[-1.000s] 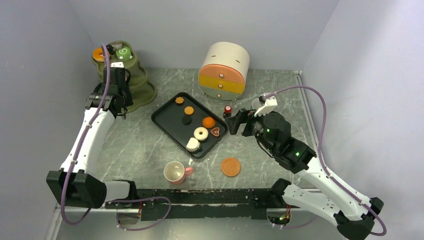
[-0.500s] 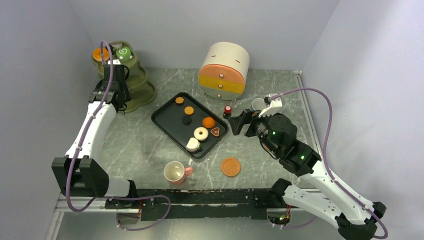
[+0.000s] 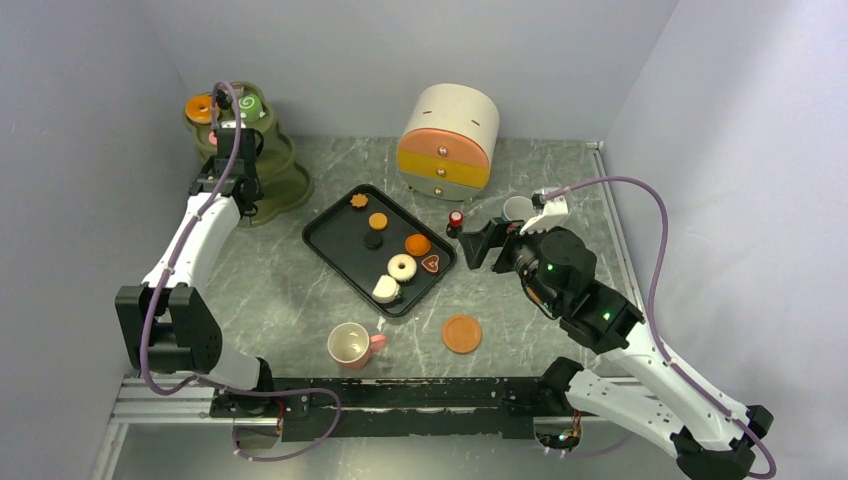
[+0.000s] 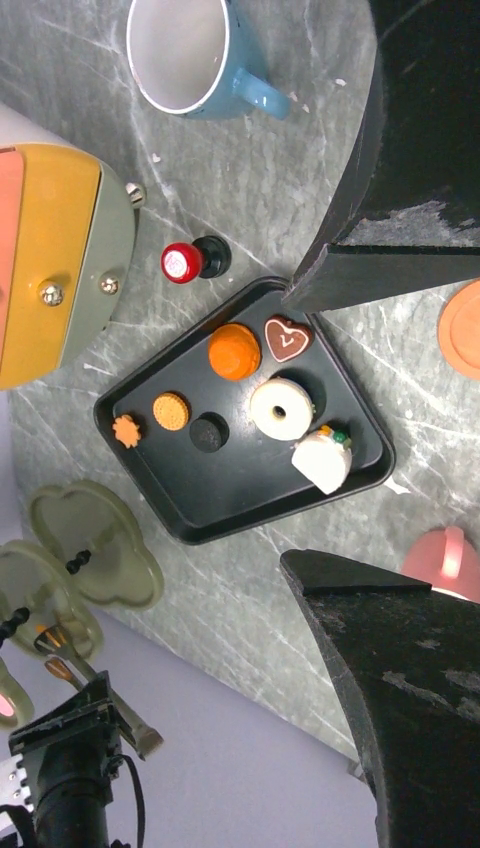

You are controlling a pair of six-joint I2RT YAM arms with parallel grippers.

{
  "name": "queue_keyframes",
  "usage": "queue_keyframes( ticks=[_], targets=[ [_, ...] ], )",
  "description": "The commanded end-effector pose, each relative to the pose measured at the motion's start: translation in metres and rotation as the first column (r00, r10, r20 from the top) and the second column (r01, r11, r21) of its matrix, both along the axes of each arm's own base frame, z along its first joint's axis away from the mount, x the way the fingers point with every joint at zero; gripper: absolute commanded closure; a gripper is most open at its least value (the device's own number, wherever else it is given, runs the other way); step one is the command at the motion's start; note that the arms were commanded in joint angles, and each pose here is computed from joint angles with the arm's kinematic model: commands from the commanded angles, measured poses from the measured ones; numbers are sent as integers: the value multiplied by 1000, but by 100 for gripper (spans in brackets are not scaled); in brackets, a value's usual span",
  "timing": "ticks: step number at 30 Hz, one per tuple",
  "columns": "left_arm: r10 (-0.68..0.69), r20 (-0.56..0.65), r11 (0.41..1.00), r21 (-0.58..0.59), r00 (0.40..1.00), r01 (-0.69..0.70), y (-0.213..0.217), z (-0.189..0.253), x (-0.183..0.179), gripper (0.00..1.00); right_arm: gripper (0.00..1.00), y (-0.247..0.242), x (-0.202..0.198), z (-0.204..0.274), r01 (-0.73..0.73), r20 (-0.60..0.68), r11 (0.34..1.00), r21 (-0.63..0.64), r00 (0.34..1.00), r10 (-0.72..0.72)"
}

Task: Serve the afternoon tea
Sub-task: Place the desert on the desert table.

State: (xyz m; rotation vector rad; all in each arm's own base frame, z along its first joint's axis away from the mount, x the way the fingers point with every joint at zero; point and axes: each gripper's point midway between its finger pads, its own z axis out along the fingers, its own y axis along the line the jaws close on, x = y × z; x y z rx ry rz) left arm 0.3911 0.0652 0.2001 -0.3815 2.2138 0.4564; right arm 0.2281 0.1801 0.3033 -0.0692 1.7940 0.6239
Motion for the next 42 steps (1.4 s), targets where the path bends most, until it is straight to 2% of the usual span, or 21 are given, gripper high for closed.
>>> queue_keyframes(
  ticks=[1,12,24,34,42],
  targets=[
    [32,122,998,41,992,-37,13,36,24,62,7,-4,3,0,27,5,1000,3,1000,-27],
    [37,112,997,64,993,-45,19,24,41,63,7,-10,3,4,54,12,998,16,998,-54],
    [44,150,995,87,988,-58,23,33,54,63,7,-14,4,6,63,27,998,5,998,-63],
    [22,122,996,85,992,-33,21,34,61,52,7,-19,2,5,76,31,997,1,997,-76],
    [18,77,999,42,997,-21,14,30,45,46,7,-11,2,1,47,21,999,13,999,-48]
  ],
)
